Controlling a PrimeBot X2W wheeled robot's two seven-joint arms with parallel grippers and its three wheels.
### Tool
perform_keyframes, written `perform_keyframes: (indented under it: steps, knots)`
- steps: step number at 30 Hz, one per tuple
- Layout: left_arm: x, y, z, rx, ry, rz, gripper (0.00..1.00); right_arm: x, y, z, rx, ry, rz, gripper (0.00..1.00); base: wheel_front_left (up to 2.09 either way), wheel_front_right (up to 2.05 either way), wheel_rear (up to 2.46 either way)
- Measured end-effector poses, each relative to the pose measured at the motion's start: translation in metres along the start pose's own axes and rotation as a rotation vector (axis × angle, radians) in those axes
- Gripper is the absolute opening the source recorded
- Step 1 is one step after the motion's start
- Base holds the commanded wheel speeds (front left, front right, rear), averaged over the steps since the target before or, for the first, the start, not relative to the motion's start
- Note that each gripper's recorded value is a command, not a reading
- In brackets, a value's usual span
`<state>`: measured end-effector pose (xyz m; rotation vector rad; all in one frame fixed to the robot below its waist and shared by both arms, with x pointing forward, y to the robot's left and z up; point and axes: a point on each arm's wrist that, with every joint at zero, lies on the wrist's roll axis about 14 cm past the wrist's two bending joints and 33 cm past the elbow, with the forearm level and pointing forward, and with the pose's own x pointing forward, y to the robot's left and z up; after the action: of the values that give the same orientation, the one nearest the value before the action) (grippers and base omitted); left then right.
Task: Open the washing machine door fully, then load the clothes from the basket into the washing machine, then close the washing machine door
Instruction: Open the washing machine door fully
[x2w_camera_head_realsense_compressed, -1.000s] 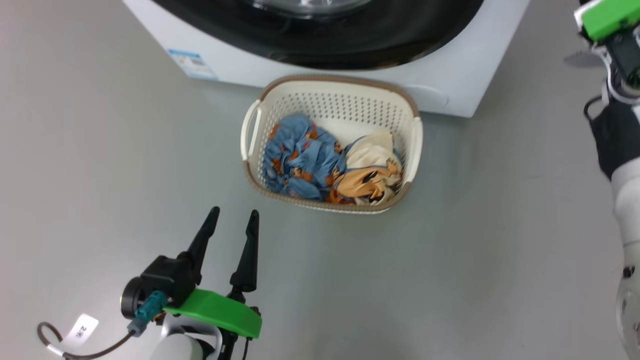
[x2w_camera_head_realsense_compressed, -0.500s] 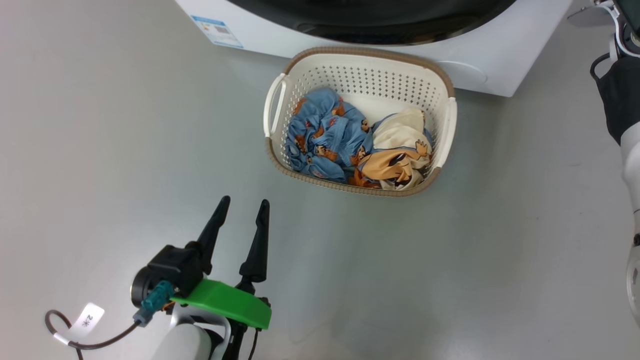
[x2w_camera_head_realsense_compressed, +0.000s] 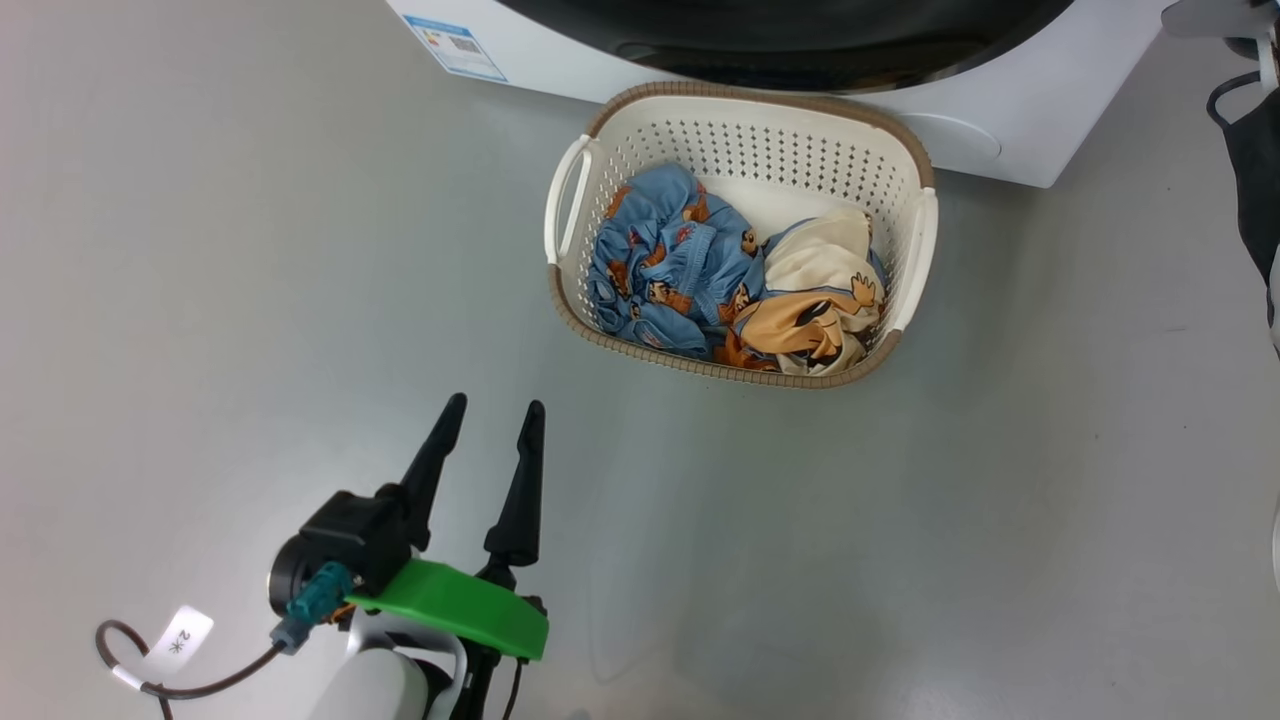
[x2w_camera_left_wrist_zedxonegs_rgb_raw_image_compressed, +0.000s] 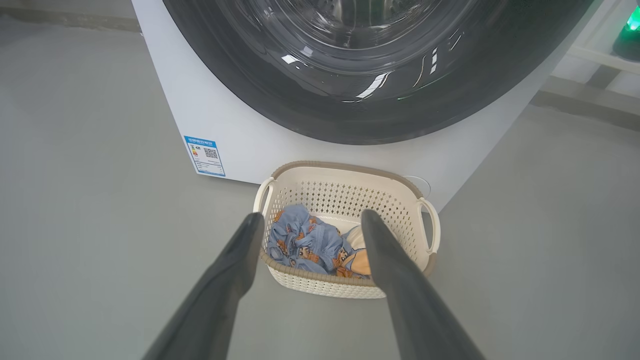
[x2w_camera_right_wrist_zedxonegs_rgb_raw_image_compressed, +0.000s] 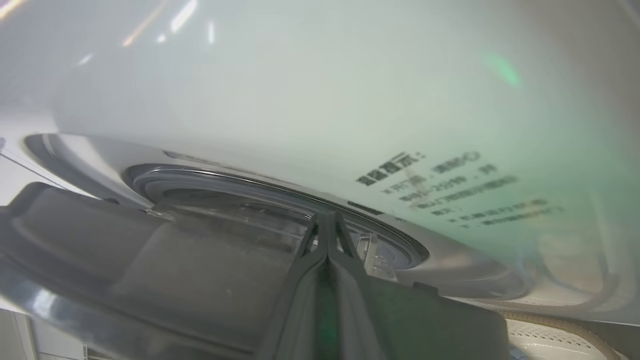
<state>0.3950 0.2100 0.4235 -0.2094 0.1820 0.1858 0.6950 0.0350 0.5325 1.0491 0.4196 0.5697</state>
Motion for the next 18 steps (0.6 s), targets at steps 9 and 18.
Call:
perform_keyframes:
  steps: [9, 18]
  knots:
    - [0.001, -0.004, 0.002, -0.007, -0.007, -0.011, 1.00, -0.002, -0.002, -0.007, 0.134, 0.075, 0.011, 0.00, 0.00, 0.00, 0.00]
    - [0.002, -0.005, 0.002, -0.007, -0.009, -0.012, 1.00, -0.004, -0.002, -0.012, 0.172, 0.110, 0.019, 0.00, 0.00, 0.00, 0.00]
